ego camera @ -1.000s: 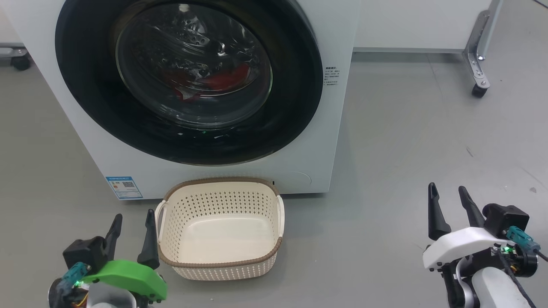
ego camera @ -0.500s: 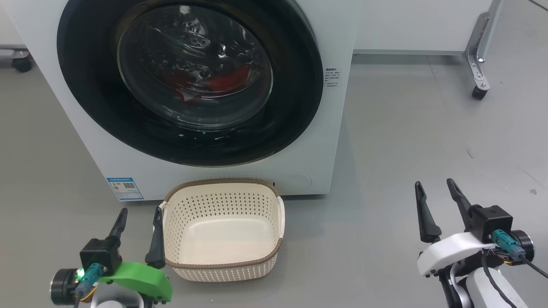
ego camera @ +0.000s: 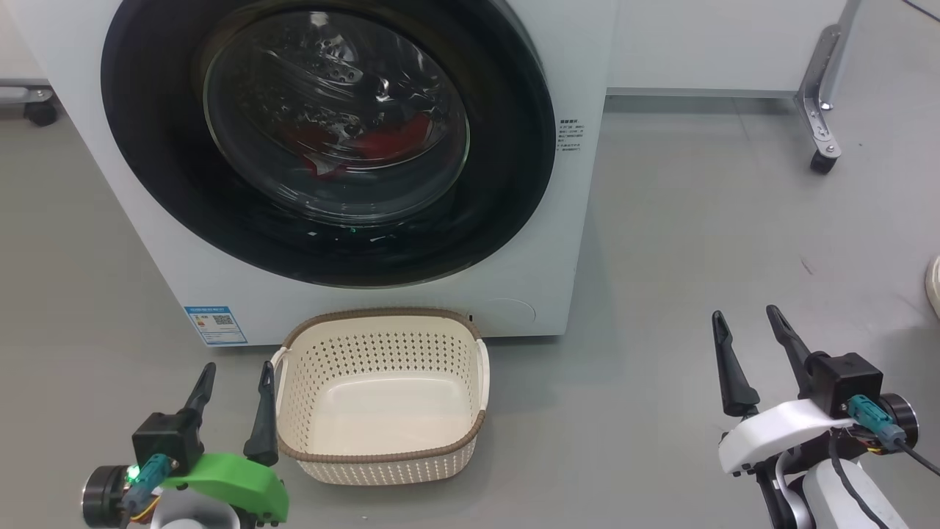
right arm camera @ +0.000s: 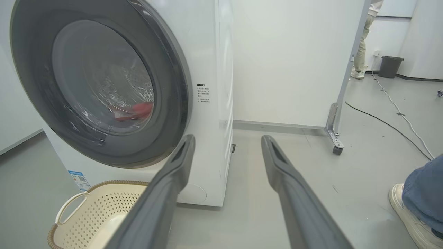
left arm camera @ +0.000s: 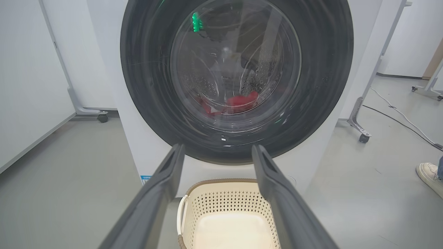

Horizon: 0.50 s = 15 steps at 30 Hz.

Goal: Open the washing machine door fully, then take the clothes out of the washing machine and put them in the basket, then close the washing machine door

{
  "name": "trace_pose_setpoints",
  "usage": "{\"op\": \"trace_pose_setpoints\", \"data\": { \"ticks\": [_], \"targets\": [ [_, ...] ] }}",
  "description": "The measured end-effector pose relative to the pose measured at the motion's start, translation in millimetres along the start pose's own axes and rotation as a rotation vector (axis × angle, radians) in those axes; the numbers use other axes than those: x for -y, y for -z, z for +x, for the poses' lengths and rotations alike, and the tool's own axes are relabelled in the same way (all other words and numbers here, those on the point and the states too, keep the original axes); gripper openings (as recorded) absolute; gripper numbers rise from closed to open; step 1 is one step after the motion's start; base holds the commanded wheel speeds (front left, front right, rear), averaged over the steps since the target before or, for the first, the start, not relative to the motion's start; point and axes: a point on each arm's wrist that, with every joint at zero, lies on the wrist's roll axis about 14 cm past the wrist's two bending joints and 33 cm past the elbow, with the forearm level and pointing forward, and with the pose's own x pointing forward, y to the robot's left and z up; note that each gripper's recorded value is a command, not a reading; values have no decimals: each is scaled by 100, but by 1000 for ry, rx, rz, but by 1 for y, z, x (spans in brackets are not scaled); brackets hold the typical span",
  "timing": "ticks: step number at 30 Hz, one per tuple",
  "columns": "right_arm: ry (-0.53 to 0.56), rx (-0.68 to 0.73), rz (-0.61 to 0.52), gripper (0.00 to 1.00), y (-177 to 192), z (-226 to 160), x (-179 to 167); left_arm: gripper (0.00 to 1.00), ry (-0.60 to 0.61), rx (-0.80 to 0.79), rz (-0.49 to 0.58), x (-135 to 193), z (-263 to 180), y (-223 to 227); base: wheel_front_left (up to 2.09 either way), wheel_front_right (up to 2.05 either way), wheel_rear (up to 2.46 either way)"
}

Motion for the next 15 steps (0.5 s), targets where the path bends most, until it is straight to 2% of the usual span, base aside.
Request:
{"op": "trace_pose_setpoints", "data": {
  "ticks": [15],
  "targets": [
    [29,-11,14,100,4,-1,6,100,-16,-13,1,-4,0,4,0,0,0]
  ]
}}
